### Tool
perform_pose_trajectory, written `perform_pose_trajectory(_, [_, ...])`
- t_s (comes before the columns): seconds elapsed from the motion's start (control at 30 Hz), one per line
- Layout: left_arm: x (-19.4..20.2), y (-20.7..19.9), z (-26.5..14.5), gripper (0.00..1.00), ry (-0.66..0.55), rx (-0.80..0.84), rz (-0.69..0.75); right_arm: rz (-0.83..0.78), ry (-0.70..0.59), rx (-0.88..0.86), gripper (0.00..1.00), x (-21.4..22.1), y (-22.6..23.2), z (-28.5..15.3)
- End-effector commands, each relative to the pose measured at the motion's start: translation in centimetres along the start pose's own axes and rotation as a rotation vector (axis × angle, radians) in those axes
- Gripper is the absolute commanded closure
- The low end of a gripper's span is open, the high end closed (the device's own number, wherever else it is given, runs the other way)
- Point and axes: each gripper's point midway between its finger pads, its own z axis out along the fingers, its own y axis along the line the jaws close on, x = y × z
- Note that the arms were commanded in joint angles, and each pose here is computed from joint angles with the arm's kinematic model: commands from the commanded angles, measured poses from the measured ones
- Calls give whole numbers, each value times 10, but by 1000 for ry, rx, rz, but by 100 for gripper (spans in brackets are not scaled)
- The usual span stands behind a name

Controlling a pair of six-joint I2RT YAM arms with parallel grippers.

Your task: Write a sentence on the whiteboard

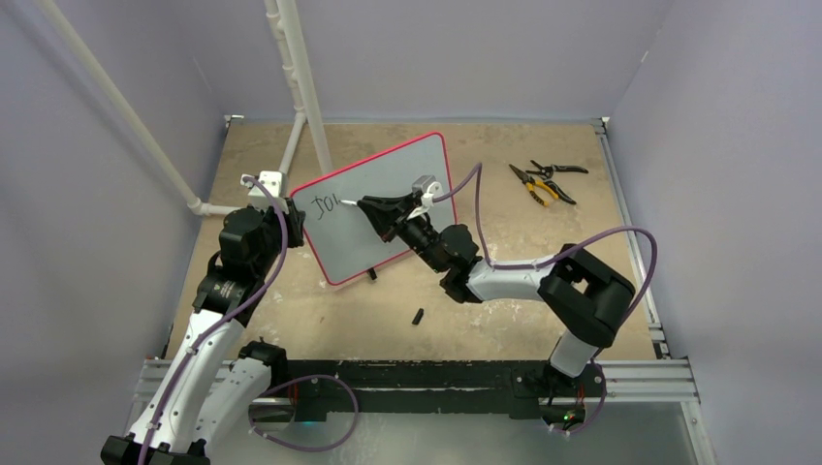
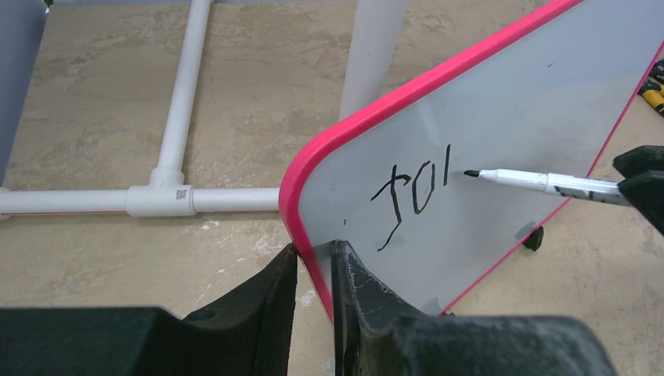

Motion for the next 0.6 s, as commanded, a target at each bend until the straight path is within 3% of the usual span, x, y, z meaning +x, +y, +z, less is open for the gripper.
perform_pose_trajectory(0.0, [-15, -2, 0, 79, -49, 11, 2, -8, -105, -10, 100, -41, 6, 4])
perform_pose_trajectory(0.57, [-14, -3, 1, 79, -44, 12, 3, -30, -129, -9, 100, -47, -4, 19])
